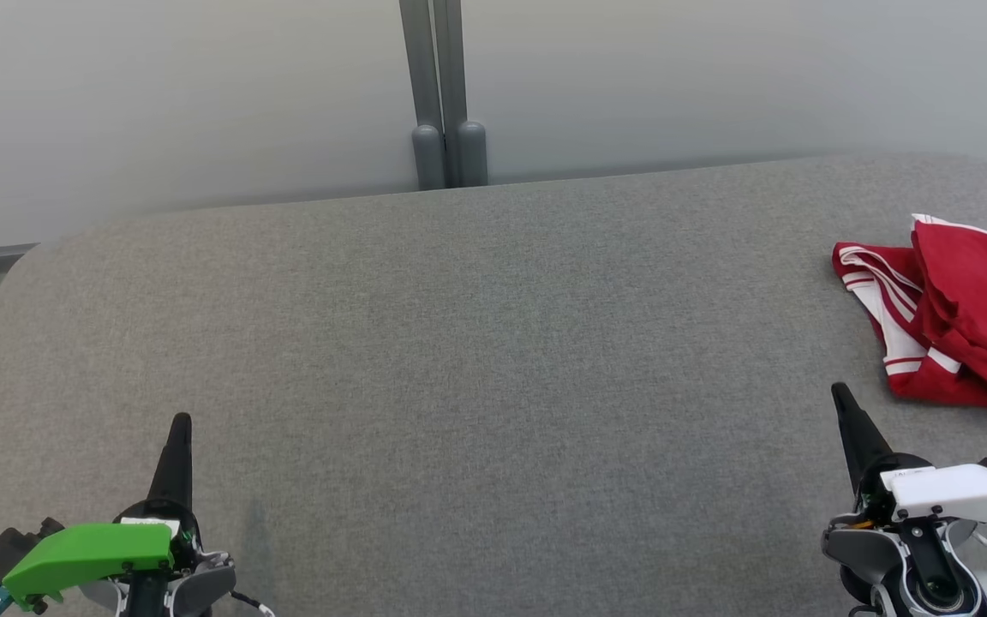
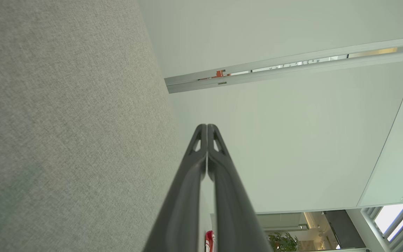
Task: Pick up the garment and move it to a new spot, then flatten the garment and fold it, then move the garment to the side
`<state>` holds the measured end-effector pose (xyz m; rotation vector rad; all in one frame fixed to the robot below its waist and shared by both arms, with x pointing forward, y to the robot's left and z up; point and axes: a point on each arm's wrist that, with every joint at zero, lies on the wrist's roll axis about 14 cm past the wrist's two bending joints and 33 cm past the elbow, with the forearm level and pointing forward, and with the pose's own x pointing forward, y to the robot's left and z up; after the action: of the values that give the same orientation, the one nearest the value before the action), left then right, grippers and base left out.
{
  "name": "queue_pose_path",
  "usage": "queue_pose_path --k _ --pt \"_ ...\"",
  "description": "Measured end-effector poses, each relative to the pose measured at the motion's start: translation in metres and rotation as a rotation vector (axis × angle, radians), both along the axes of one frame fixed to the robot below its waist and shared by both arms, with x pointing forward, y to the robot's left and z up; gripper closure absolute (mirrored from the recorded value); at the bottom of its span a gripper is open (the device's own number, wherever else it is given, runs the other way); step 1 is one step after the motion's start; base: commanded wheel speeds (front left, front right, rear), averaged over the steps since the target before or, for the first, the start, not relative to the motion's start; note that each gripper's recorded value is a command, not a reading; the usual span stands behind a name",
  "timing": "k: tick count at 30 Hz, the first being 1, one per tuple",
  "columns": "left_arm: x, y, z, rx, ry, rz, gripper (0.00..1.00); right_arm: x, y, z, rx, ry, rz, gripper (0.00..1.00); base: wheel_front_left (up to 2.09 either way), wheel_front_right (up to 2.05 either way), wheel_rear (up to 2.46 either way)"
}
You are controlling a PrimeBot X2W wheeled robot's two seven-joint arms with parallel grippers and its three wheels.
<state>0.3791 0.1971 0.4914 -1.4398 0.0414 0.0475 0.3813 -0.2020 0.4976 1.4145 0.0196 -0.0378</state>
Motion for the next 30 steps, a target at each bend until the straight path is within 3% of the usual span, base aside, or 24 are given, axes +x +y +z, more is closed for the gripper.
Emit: queue_pose_path --k 21,30 --pt "0.008 0.002 0.011 -0.136 -0.041 -0.004 1.0 0.007 0.002 0.008 0.154 -0.03 0.013 1.0 0.0 0.0 0.0" --pt "0.009 0.002 0.012 -0.139 -0.045 -0.003 1.0 0.007 0.002 0.008 0.157 -0.032 0.013 1.0 0.0 0.0 0.0"
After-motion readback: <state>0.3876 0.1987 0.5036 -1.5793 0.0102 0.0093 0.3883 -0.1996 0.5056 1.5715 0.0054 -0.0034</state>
